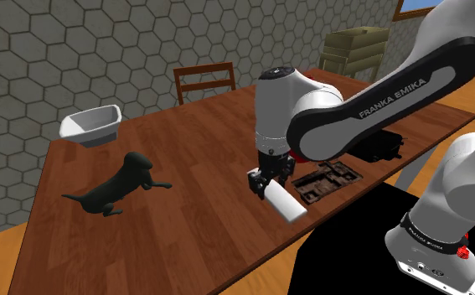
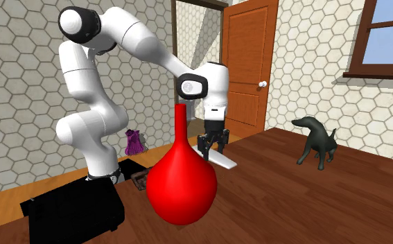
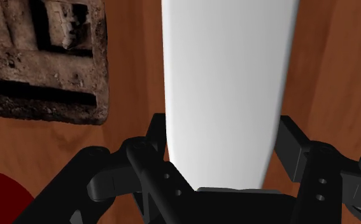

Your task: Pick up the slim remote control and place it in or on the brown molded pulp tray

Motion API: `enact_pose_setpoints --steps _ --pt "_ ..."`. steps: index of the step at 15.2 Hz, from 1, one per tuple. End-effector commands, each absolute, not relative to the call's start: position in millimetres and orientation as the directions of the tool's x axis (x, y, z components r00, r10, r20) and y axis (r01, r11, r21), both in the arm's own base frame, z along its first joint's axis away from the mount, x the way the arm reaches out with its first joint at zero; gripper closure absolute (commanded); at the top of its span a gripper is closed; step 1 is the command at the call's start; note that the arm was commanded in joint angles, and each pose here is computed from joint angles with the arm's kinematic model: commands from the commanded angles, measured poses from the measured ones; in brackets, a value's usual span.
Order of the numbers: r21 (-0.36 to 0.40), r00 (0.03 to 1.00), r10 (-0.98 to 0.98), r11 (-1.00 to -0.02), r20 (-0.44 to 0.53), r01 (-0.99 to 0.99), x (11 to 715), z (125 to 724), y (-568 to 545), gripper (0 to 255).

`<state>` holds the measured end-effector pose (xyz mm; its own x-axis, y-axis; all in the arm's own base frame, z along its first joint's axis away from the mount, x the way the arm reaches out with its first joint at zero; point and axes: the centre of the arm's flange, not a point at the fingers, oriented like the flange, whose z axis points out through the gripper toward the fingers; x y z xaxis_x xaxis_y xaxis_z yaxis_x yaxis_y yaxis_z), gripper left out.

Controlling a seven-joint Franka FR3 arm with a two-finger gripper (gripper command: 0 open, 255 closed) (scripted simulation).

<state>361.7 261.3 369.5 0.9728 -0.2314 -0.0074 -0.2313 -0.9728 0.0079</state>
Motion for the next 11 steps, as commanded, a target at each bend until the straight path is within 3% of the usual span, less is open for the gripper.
enact_pose_setpoints --steps 1,11 --pt "0.008 0.973 -0.231 -0.973 -0.008 -0.231 361 380 261 255" --pt "0.008 0.973 -0.231 -0.973 -0.008 -0.231 361 433 261 255"
